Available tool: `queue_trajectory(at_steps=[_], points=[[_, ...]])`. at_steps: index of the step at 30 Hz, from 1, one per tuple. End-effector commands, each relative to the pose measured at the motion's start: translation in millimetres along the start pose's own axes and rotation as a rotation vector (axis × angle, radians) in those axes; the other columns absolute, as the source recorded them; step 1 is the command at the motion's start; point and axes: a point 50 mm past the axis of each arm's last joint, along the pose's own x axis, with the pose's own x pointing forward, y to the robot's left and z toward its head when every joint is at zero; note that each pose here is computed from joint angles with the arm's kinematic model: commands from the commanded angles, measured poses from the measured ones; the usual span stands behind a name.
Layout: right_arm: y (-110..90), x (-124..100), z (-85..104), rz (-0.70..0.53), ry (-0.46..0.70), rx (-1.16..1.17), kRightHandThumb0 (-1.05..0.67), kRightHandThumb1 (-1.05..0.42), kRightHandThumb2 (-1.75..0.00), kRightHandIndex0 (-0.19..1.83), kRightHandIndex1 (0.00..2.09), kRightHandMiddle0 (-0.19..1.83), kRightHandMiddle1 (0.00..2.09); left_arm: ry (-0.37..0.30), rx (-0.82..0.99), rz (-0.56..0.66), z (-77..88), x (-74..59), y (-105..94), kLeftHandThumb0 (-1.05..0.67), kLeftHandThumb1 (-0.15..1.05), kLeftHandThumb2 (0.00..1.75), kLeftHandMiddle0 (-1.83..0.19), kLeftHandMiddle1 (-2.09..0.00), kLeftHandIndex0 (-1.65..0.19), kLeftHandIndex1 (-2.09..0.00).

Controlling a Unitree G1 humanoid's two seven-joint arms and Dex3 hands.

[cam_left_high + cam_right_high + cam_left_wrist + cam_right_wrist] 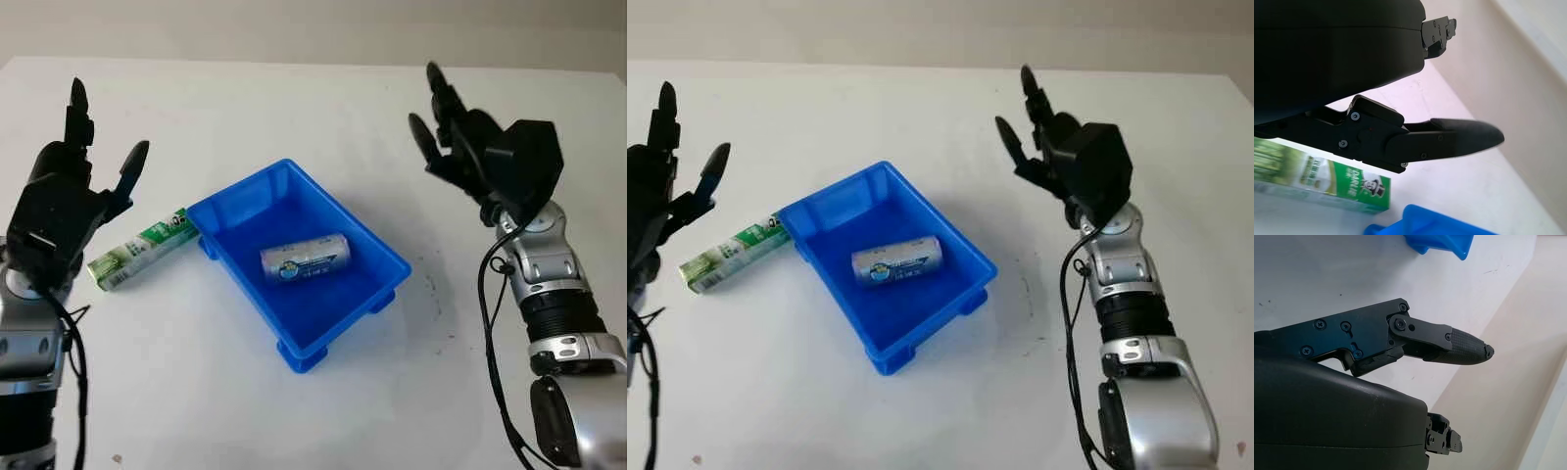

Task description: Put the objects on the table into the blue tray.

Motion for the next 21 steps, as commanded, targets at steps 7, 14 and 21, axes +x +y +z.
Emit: queue_trajectory(at_steps=[7, 14, 21], points=[[1.5, -0.2, -0.2, 0.005, 0.012, 0.020, -0.62, -1.05, -0.66, -0.19, 0.00, -0.19, 0.00, 0.104, 0.111, -0.090, 7.3, -10.1, 11.7, -0.89, 1.03, 0.08, 0.09, -0.07, 0.19, 0.00], [2.0, 1.2, 0.5, 0.005, 0.010, 0.017, -0.63, -1.05, -0.66, -0.19, 0.00, -0.19, 0.00, 0.166, 0.335, -0.197, 11.7, -14.4, 10.4, -0.90, 0.96, 0.05, 0.17, -1.13, 0.18, -0.04], [0.5, 1.4, 1.2, 0.006, 0.012, 0.030, -0.62, -1.05, -0.66, -0.19, 0.00, -0.19, 0.00, 0.165, 0.513, -0.319, 12.6, -14.5, 8.9, -0.84, 0.92, 0.04, 0.12, -0.09, 0.10, -0.08]])
